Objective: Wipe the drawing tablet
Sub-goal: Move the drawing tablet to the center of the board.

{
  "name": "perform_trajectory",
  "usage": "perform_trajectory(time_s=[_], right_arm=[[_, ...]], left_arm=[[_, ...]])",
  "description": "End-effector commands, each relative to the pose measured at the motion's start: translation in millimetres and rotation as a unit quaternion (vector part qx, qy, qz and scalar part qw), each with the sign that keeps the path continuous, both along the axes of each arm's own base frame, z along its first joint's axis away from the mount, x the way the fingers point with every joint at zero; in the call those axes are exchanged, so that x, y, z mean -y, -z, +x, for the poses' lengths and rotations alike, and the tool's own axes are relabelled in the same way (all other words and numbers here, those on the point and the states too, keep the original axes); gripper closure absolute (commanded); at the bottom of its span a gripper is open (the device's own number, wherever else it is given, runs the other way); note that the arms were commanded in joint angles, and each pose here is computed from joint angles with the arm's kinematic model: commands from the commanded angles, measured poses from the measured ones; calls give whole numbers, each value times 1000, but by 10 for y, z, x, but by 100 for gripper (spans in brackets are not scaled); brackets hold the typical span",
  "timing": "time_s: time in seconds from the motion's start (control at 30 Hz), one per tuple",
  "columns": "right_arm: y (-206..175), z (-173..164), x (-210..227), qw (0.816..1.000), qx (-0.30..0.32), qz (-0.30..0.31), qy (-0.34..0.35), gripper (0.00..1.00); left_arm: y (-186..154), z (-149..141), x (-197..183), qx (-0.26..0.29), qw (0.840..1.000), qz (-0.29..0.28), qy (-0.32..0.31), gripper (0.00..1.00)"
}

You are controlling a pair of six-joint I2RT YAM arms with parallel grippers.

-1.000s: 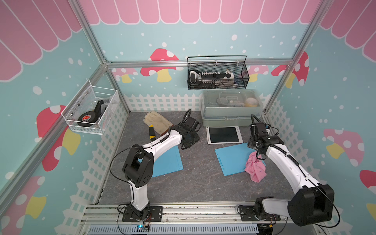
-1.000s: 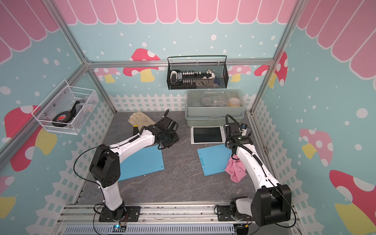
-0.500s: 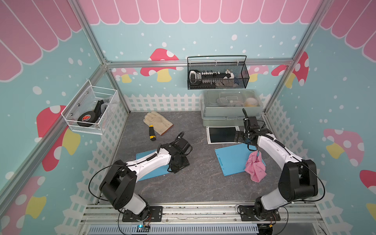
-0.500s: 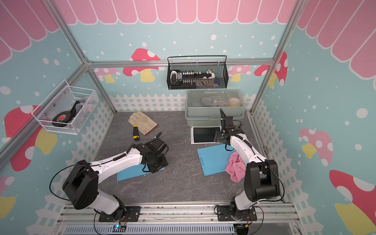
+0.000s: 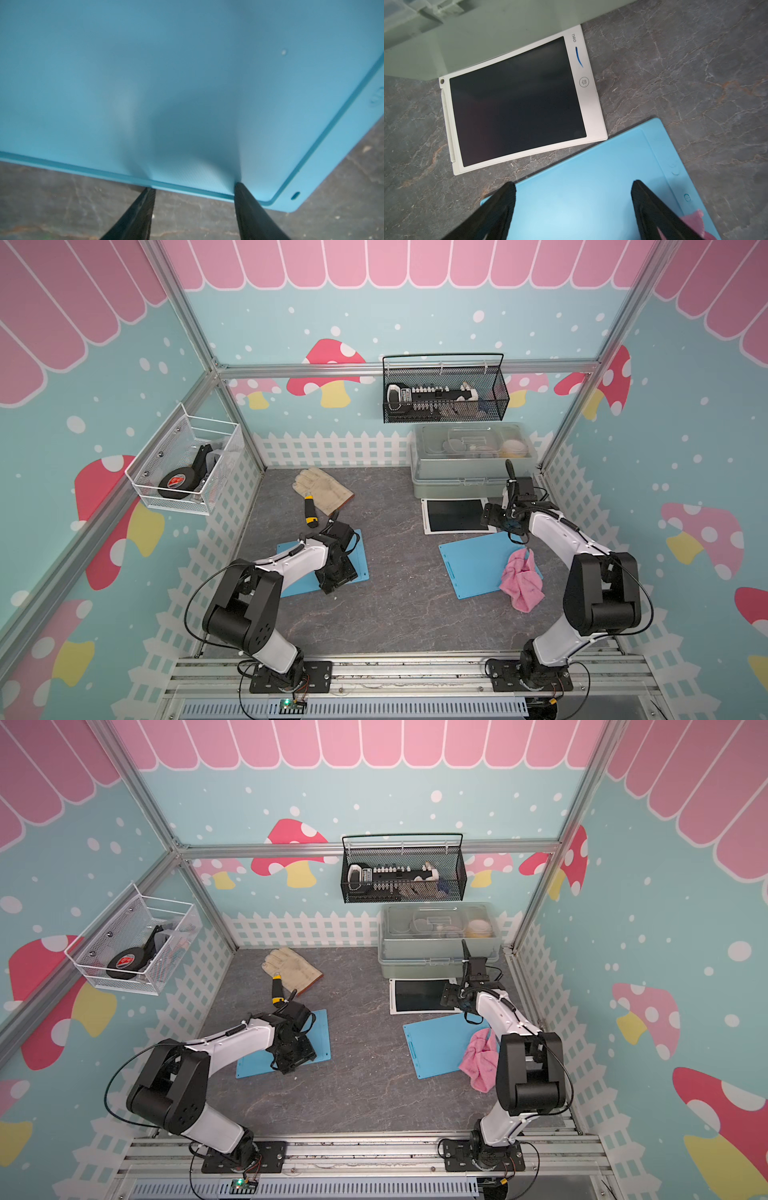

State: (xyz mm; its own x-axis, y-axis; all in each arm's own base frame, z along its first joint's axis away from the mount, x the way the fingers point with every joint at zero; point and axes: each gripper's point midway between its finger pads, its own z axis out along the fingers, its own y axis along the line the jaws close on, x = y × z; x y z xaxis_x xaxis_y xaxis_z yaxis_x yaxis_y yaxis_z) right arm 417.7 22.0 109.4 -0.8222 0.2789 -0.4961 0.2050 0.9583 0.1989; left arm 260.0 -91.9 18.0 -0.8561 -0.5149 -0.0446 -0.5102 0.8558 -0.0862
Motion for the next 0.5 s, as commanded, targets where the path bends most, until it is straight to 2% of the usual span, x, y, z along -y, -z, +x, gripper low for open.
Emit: perform_trajectory(time_s=[0.0, 0.1, 0.2, 0.33, 0.47], right_arm=[[-19, 192, -19, 999, 20, 38, -1, 13], [54, 287, -41, 998, 22, 59, -7, 13], [107, 373, -55, 998, 21, 63, -16, 13], [180, 494, 36, 997, 31, 72, -5, 13], [311, 606, 166, 996, 23, 86, 8, 13]], left_arm=[[-61, 277, -235, 28, 998, 41, 27, 39], [-154, 434, -314, 35, 998, 53, 28, 38], [-336, 605, -107, 62, 998, 16, 24, 38], [-682, 833, 540, 118, 990, -69, 36, 38], [-920, 1090, 1303, 170, 971, -160, 49, 38]])
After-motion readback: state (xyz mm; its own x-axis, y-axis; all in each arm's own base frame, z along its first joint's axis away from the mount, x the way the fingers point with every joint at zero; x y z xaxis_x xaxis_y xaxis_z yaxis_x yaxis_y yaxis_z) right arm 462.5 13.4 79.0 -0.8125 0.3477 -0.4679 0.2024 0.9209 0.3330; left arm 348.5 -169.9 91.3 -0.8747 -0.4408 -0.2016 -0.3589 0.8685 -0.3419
